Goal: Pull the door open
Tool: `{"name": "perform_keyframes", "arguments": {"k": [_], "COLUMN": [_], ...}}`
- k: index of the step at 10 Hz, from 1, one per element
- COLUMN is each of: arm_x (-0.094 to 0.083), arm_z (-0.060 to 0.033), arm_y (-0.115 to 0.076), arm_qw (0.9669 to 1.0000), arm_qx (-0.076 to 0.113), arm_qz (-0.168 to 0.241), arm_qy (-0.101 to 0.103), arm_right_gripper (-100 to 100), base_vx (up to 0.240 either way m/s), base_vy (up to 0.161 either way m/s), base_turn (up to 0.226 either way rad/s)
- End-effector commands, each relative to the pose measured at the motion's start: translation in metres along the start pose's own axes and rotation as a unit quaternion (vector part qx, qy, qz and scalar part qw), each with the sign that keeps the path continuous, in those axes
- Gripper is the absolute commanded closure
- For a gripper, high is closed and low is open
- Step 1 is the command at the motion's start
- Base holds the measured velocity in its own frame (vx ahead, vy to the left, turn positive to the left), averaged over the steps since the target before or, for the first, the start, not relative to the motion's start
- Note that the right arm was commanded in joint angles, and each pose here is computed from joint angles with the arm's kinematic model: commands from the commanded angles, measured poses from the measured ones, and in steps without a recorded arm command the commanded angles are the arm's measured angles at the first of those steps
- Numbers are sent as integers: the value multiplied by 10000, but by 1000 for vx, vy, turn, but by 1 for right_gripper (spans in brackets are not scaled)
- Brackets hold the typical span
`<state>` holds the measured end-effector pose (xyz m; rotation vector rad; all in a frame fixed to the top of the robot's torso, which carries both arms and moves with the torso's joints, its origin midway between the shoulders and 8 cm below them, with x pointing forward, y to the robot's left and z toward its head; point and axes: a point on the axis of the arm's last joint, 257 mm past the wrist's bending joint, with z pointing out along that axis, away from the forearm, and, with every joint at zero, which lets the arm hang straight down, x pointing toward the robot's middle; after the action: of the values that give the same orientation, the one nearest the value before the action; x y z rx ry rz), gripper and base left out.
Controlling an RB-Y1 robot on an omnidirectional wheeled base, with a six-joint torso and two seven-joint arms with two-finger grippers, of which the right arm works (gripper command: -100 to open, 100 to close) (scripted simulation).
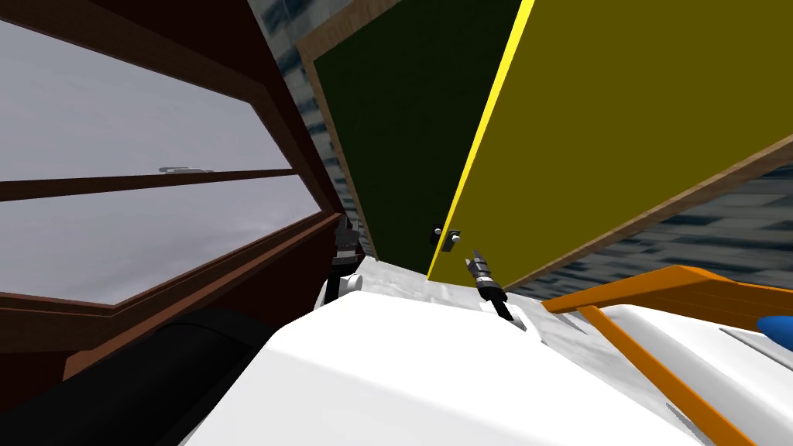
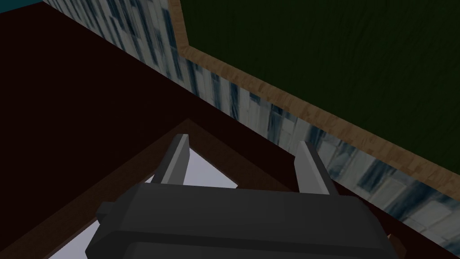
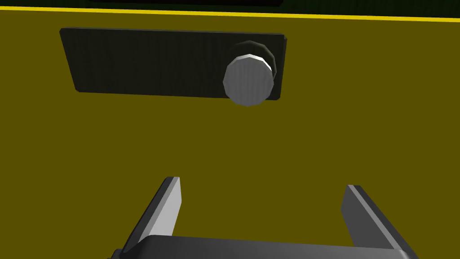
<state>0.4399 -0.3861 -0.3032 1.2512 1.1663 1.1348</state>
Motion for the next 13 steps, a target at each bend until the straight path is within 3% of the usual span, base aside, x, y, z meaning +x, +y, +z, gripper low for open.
{"name": "perform_keyframes", "arguments": {"k": [1, 4, 7, 8, 9, 13], "arm_x": [-206, -176, 71, 16, 16, 16], "arm_z": [-48, 17, 160, 142, 142, 142], "arm_y": [-85, -64, 61, 11, 11, 11], "arm_qw": [9997, 9998, 10000, 10000, 10000, 10000], "arm_qx": [112, 75, -97, -57, -57, -57], "arm_qz": [-67, -57, 15, -4, -4, -4], "arm_qy": [-198, -199, -13, -57, -57, -57], "arm_right_gripper": [-100, -100, -100, -100, 100, 100], "base_vx": [88, 173, 212, 101, -11, -25], "base_vy": [-80, -53, 38, 44, -7, -9], "base_turn": [-132, 23, 116, 23, -24, 4]}}
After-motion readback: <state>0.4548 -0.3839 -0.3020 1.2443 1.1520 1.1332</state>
